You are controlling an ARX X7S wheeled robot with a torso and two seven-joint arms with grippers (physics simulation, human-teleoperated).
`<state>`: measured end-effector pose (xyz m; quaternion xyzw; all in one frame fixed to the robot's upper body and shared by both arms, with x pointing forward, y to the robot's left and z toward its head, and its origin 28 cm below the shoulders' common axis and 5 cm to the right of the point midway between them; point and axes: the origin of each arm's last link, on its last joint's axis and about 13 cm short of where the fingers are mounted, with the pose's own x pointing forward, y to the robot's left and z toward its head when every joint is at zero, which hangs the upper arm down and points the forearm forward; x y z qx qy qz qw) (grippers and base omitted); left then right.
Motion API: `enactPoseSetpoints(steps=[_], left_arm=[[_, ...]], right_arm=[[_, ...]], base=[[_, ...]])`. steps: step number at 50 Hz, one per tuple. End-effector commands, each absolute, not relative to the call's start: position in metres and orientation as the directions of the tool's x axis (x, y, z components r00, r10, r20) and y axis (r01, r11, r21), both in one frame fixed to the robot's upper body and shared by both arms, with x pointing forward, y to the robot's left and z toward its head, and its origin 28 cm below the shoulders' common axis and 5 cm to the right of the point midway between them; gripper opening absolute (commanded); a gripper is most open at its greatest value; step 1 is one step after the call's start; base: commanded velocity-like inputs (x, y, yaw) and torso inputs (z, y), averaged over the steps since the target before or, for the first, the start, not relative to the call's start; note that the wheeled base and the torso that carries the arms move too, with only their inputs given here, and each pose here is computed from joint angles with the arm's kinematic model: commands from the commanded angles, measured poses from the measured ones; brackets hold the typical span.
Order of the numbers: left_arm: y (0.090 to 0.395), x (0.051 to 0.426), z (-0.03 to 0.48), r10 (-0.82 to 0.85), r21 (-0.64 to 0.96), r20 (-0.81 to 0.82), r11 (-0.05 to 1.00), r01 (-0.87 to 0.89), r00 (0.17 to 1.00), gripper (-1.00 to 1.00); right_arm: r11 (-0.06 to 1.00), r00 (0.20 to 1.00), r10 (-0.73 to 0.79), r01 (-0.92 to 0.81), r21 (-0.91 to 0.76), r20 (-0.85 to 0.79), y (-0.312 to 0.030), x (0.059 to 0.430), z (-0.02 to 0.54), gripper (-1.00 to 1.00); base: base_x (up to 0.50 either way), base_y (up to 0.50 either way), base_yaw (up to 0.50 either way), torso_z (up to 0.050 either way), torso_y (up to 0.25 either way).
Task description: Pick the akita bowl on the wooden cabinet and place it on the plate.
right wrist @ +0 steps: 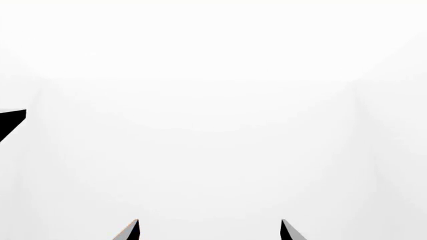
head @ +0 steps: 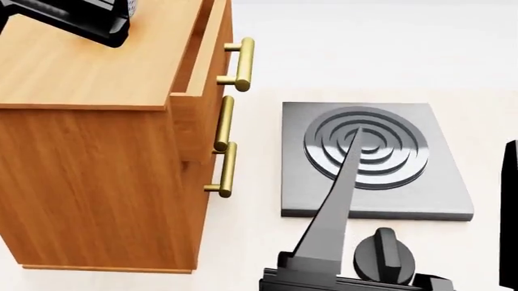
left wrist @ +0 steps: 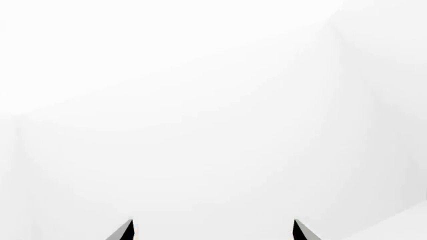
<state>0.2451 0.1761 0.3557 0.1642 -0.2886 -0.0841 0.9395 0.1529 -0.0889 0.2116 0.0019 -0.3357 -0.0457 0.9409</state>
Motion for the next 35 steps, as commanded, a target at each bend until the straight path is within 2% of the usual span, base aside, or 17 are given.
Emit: enactPoseSetpoints(steps=[1, 8, 10, 14, 21, 34, 35], left_arm=[[0.175, 0.243, 0.356, -0.258, 0.358, 0.52, 0.932, 0.066, 0.814, 1.0], [0.177, 0.243, 0.355, -0.264, 0.345, 0.517, 0.935, 0.085, 0.814, 1.0], [0.177, 0.242, 0.356, -0.238, 0.357, 0.528, 0.933, 0.042, 0.815, 1.0], [0.18, 0.238, 0.358, -0.249, 0.306, 0.57, 0.949, 0.079, 0.783, 1.0], [0.181, 0.236, 0.359, -0.249, 0.314, 0.578, 0.947, 0.07, 0.777, 1.0], [0.181, 0.232, 0.365, -0.25, 0.298, 0.595, 0.951, 0.078, 0.764, 1.0], [0.181, 0.228, 0.38, -0.258, 0.295, 0.611, 0.951, 0.087, 0.748, 1.0]], right_arm=[[0.995, 0.764, -0.098, 0.092, 0.043, 0.638, -0.089, 0.152, 0.212, 1.0], [0.995, 0.764, -0.098, 0.094, 0.04, 0.638, -0.089, 0.153, 0.212, 1.0], [0.995, 0.764, -0.097, 0.092, 0.041, 0.638, -0.088, 0.153, 0.212, 1.0], [0.995, 0.765, -0.097, 0.093, 0.04, 0.637, -0.088, 0.153, 0.212, 1.0], [0.995, 0.765, -0.099, 0.095, 0.04, 0.636, -0.089, 0.153, 0.212, 1.0], [0.995, 0.766, -0.096, 0.094, 0.037, 0.635, -0.088, 0.153, 0.212, 1.0], [0.995, 0.765, -0.095, 0.092, 0.038, 0.637, -0.088, 0.152, 0.213, 1.0]], base=[[0.0, 0.0, 0.0, 0.0, 0.0], [0.0, 0.0, 0.0, 0.0, 0.0], [0.0, 0.0, 0.0, 0.0, 0.0], [0.0, 0.0, 0.0, 0.0, 0.0], [0.0, 0.0, 0.0, 0.0, 0.0], [0.0, 0.0, 0.0, 0.009, -0.25], [0.0, 0.0, 0.0, 0.01, -0.25]])
